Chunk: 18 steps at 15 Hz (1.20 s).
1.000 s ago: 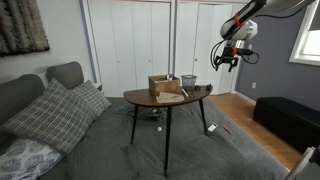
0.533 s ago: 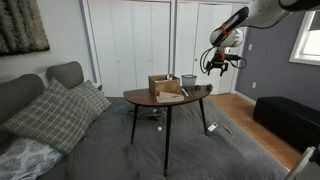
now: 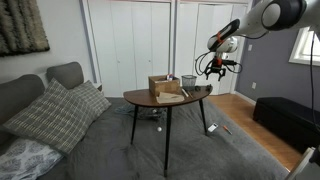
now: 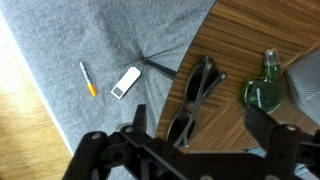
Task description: Put the black pair of glasses in the basket
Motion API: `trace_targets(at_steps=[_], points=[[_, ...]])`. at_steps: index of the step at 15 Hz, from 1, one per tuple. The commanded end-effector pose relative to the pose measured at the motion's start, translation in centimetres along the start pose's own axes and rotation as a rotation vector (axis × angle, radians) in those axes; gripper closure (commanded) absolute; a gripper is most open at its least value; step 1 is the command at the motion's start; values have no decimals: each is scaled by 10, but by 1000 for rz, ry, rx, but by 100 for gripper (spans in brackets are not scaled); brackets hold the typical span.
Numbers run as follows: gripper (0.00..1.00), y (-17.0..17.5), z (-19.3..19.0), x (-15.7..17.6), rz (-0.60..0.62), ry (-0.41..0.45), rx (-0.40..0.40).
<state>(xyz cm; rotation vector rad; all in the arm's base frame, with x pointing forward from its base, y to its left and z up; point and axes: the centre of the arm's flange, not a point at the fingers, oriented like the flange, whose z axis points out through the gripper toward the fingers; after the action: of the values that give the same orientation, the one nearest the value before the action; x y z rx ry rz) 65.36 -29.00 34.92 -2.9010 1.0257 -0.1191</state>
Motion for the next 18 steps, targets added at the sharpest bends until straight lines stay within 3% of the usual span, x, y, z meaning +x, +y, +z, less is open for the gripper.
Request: trace_targets(at_steps=[1, 9, 11, 12, 18], points=[[0, 0, 10, 32, 48, -42, 45], [0, -13, 47, 51, 125, -35, 9], [11, -15, 52, 54, 145, -29, 2], [26, -16, 52, 55, 153, -23, -1], [67, -21, 52, 61, 180, 3, -7]])
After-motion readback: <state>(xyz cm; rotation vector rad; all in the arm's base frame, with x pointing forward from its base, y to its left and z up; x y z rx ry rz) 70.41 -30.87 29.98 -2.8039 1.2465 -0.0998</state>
